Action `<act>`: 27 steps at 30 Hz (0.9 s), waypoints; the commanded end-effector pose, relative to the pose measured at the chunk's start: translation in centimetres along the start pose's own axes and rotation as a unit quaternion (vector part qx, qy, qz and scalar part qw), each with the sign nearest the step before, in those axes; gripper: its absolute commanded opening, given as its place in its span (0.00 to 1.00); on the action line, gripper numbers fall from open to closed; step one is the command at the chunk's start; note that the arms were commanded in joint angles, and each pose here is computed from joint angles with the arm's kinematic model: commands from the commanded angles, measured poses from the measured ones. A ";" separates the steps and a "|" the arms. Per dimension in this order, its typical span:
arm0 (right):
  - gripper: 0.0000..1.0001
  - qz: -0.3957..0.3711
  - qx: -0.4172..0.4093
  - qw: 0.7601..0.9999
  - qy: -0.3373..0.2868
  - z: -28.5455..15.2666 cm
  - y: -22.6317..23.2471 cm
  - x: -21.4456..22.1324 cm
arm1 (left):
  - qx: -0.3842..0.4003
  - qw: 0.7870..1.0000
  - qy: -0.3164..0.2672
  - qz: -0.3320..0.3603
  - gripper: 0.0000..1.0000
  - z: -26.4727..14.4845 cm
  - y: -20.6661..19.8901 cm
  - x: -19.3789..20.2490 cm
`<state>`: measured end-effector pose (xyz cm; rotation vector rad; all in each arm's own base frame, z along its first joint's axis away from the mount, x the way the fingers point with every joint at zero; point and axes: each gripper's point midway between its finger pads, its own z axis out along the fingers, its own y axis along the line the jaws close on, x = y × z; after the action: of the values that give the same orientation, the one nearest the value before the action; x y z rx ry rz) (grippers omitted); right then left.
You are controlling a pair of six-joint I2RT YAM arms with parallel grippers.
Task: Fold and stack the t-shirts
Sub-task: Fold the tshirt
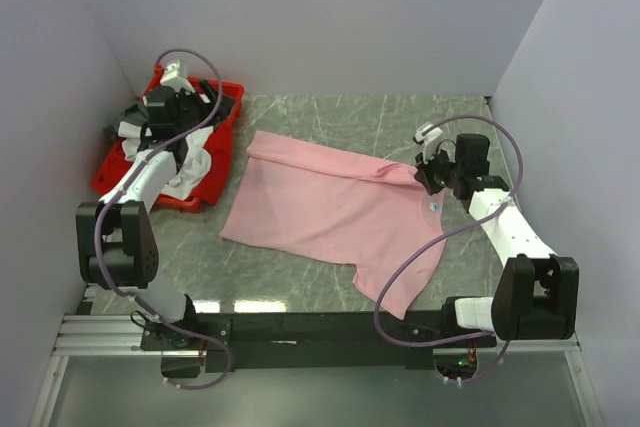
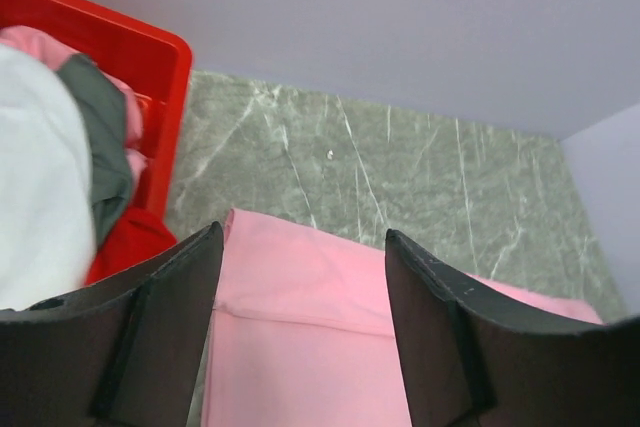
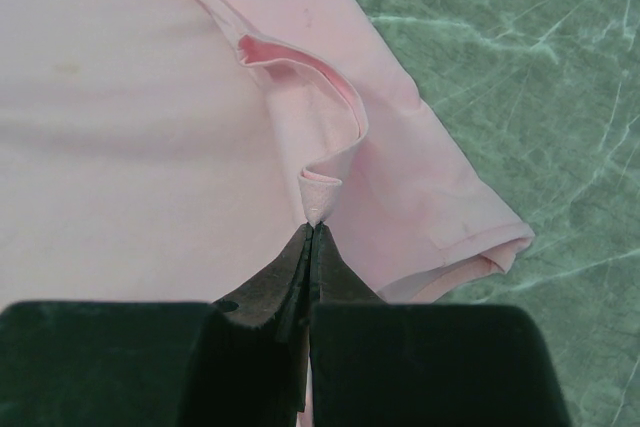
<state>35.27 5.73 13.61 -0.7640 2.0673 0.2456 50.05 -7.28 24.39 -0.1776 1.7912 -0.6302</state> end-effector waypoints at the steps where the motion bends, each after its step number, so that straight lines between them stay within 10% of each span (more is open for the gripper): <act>1: 0.00 -0.025 -0.014 1.000 -0.012 -0.6 0.7 -0.5 | 0.030 0.999 -0.010 -0.026 0.70 -2.1 -1.3 -1.6; 27: 0.00 -0.061 -0.120 0.990 0.042 -0.5 5.5 3.1 | 0.042 0.999 0.023 0.011 0.68 -8.7 -3.0 1.9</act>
<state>31.31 7.83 11.28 -0.9981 2.0909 0.3766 41.77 -7.43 24.40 -0.1457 1.8411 -0.7012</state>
